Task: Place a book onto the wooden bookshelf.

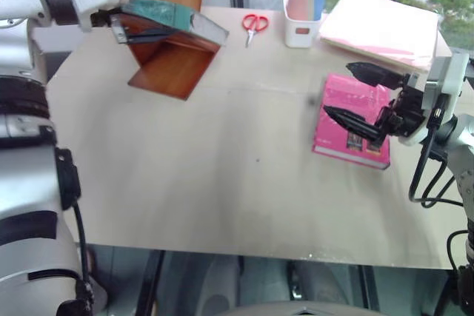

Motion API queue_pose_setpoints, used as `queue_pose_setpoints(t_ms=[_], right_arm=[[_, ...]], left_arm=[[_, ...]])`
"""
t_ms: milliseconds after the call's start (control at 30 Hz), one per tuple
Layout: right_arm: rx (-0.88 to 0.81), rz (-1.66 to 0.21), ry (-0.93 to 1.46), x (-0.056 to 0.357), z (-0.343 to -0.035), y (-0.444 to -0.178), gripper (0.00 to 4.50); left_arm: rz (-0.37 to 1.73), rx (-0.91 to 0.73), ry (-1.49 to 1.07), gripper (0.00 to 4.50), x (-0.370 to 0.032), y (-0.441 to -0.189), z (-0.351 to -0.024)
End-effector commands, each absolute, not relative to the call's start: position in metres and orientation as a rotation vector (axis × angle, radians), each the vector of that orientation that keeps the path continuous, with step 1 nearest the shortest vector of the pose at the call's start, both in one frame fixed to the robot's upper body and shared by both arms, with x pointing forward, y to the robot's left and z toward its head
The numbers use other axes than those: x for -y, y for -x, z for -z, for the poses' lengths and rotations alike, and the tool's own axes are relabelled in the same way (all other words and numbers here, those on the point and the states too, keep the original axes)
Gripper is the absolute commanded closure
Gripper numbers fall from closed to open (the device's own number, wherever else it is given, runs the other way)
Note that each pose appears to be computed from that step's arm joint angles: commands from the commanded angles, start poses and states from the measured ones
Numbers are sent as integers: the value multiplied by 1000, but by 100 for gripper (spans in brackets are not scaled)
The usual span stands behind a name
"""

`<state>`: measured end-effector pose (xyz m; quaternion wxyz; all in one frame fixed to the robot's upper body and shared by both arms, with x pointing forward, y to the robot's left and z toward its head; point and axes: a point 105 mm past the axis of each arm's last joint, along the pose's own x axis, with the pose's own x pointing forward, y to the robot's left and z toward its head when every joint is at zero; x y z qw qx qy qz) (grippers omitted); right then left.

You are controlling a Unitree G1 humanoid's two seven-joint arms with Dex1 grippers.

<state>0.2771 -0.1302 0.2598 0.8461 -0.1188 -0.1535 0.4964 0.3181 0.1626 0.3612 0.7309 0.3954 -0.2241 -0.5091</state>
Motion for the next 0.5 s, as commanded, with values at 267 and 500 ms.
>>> queue_pose_setpoints(t_ms=[267,500], right_arm=[[48,-885,365,165,-210,-288,0],[-162,-674,353,240,-174,-246,0]], left_arm=[[1083,297,-161,6,-105,-307,-262],[822,44,-164,6,-158,-305,-172]])
